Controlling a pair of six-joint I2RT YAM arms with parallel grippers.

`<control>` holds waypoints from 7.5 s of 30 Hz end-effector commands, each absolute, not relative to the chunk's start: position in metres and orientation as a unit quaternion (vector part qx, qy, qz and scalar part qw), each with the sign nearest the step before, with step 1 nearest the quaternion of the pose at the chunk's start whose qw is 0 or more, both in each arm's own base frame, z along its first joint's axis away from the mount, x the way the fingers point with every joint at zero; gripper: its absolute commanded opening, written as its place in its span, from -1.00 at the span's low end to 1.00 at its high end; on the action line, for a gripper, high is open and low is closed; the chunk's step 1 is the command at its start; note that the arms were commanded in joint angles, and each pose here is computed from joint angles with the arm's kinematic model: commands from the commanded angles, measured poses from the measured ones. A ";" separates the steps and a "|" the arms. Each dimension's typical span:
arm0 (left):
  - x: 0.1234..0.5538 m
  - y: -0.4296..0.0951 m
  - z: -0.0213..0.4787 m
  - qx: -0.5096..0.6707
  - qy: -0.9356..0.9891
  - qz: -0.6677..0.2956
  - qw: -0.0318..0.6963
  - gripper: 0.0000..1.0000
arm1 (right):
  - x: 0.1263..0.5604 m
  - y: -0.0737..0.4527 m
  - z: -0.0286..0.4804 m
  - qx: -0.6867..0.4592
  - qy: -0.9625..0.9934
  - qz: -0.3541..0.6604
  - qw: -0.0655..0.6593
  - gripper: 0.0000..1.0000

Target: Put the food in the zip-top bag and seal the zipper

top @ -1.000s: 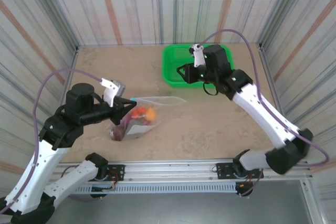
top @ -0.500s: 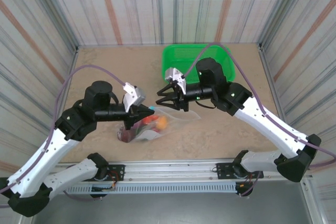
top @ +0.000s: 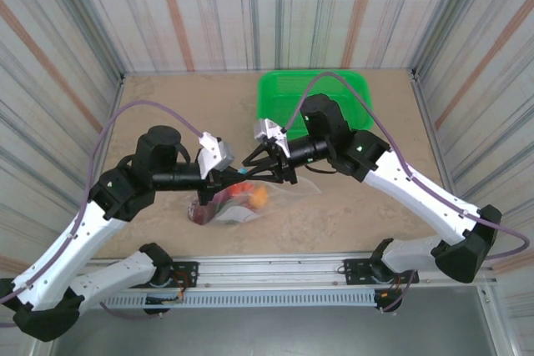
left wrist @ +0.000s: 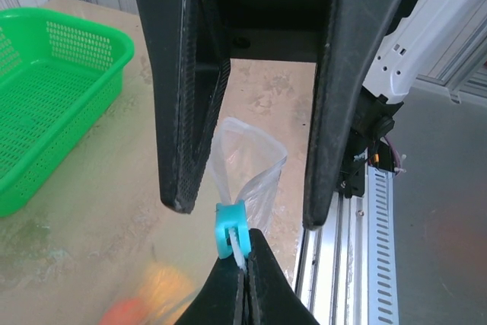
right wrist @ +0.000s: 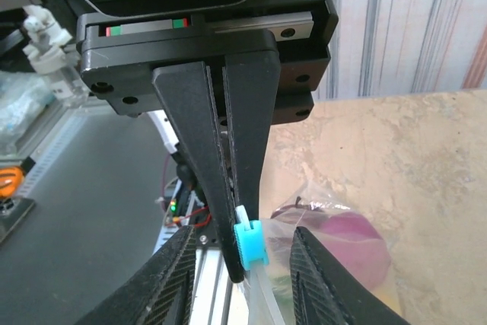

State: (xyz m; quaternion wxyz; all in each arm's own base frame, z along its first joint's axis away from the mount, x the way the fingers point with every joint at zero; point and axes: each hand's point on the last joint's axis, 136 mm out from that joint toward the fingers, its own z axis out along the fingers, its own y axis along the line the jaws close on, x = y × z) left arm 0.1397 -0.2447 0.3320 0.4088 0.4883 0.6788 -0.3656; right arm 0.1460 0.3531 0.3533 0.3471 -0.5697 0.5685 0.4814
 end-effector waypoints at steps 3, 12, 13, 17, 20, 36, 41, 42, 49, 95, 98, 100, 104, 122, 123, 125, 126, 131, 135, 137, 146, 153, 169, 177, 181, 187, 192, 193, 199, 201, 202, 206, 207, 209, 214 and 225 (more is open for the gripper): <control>0.135 -0.245 0.343 0.507 0.660 -0.361 0.420 -1.00 | 0.140 0.356 0.361 -0.581 0.550 0.503 0.327 -0.46; 0.141 -0.247 0.340 0.504 0.666 -0.354 0.421 -1.00 | 0.138 0.352 0.355 -0.578 0.557 0.511 0.308 -1.00; 0.142 -0.247 0.340 0.502 0.667 -0.352 0.423 -1.00 | 0.138 0.350 0.354 -0.578 0.558 0.510 0.307 -1.00; 0.147 -0.245 0.344 0.490 0.671 -0.345 0.436 -1.00 | 0.138 0.347 0.352 -0.576 0.563 0.503 0.315 -1.00; 0.147 -0.244 0.348 0.488 0.668 -0.345 0.443 -1.00 | 0.143 0.345 0.349 -0.573 0.572 0.485 0.329 -1.00; 0.148 -0.221 0.373 0.470 0.659 -0.305 0.502 -1.00 | 0.174 0.324 0.333 -0.552 0.623 0.396 0.387 -1.00; 0.154 -0.213 0.381 0.449 0.661 -0.300 0.521 -1.00 | 0.176 0.315 0.328 -0.544 0.635 0.387 0.389 -1.00; 0.156 -0.211 0.382 0.442 0.663 -0.299 0.525 -1.00 | 0.176 0.313 0.327 -0.543 0.639 0.384 0.387 -1.00; 0.178 -0.190 0.382 0.371 0.695 -0.251 0.562 -1.00 | 0.189 0.283 0.300 -0.503 0.707 0.321 0.380 -1.00; 0.151 -0.211 0.298 0.232 0.799 -0.354 0.427 -1.00 | 0.262 0.128 0.319 -0.285 0.819 0.014 0.499 -1.00; 0.184 -0.179 0.278 0.116 0.834 -0.280 0.462 -1.00 | 0.286 0.151 0.316 -0.288 0.820 0.034 0.493 -1.00; 0.200 -0.162 0.274 0.057 0.837 -0.255 0.480 -1.00 | 0.303 0.176 0.315 -0.283 0.821 0.073 0.490 -1.00; 0.228 -0.110 0.239 -0.094 0.857 -0.198 0.467 -1.00 | 0.324 0.236 0.320 -0.314 0.811 0.111 0.480 -0.34; 0.264 -0.018 0.092 -0.281 0.919 -0.073 0.268 0.40 | 0.253 0.163 0.317 -0.219 0.842 0.110 0.480 0.98; 0.267 -0.016 0.100 -0.274 0.918 -0.062 0.279 0.67 | 0.251 0.158 0.314 -0.210 0.846 0.105 0.479 0.98; 0.270 -0.007 0.119 -0.273 0.911 -0.040 0.305 0.97 | 0.247 0.149 0.308 -0.193 0.852 0.099 0.476 0.98; 0.270 -0.002 0.128 -0.275 0.907 -0.029 0.316 0.97 | 0.245 0.145 0.305 -0.189 0.855 0.096 0.473 0.98; 0.282 0.003 0.180 -0.187 0.895 -0.005 0.406 0.97 | 0.238 0.128 0.287 -0.164 0.864 0.075 0.470 0.98; 0.292 0.003 0.224 -0.110 0.867 0.015 0.485 0.97 | 0.236 0.124 0.290 -0.142 0.862 0.093 0.478 0.98; 0.299 0.001 0.230 -0.086 0.852 0.022 0.515 0.97 | 0.240 0.126 0.283 -0.143 0.865 0.089 0.472 0.98; 0.320 -0.032 0.174 0.038 0.824 -0.070 0.561 0.97 | 0.289 0.097 0.242 -0.091 0.852 0.019 0.516 0.98; 0.323 -0.016 0.126 0.046 0.838 -0.011 0.544 0.97 | 0.297 0.072 0.184 -0.066 0.867 0.008 0.493 0.98; 0.381 -0.012 0.109 0.106 0.844 -0.018 0.525 0.97 | 0.315 0.025 0.114 -0.015 0.838 -0.004 0.545 0.98; 0.391 0.000 0.102 0.075 0.861 0.009 0.502 0.97 | 0.354 0.021 0.110 -0.039 0.830 0.023 0.556 0.98; 0.394 0.000 0.101 0.076 0.866 0.013 0.495 0.97 | 0.372 0.003 0.112 0.003 0.811 0.033 0.585 0.98; 0.394 -0.023 0.109 0.079 0.846 -0.036 0.526 0.97 | 0.382 -0.003 0.089 0.014 0.813 0.041 0.581 0.98; 0.397 -0.010 0.093 0.039 0.839 0.011 0.543 0.97 | 0.394 -0.010 0.083 0.032 0.831 0.036 0.555 0.98; 0.394 -0.002 0.089 0.019 0.834 0.029 0.550 0.97 | 0.394 -0.012 0.083 0.039 0.831 0.032 0.554 0.98; 0.392 0.010 0.092 -0.017 0.826 0.069 0.559 0.97 | 0.394 -0.017 0.081 0.051 0.834 0.023 0.549 0.98; 0.392 0.006 0.093 -0.008 0.826 0.063 0.561 0.97 | 0.394 -0.016 0.081 0.049 0.834 0.017 0.549 0.98; 0.393 -0.002 0.093 0.014 0.826 0.047 0.561 0.97 | 0.394 -0.016 0.081 0.048 0.834 0.014 0.550 0.98; 0.393 -0.019 0.092 0.061 0.826 0.014 0.561 0.97 | 0.393 -0.006 0.082 0.023 0.833 0.049 0.550 0.98; 0.395 -0.016 0.090 0.054 0.831 0.010 0.554 0.97 | 0.393 -0.006 0.082 0.023 0.833 0.048 0.550 0.98; 0.397 -0.009 0.090 0.038 0.834 0.003 0.551 0.97 | 0.394 -0.007 0.082 0.024 0.833 0.047 0.551 0.98; 0.397 -0.009 0.090 0.037 0.834 0.004 0.550 0.97 | 0.395 -0.021 0.080 0.060 0.834 0.017 0.548 0.97; 0.393 -0.028 0.093 0.090 0.825 -0.036 0.557 0.97 | 0.394 -0.019 0.082 0.057 0.833 0.012 0.550 0.98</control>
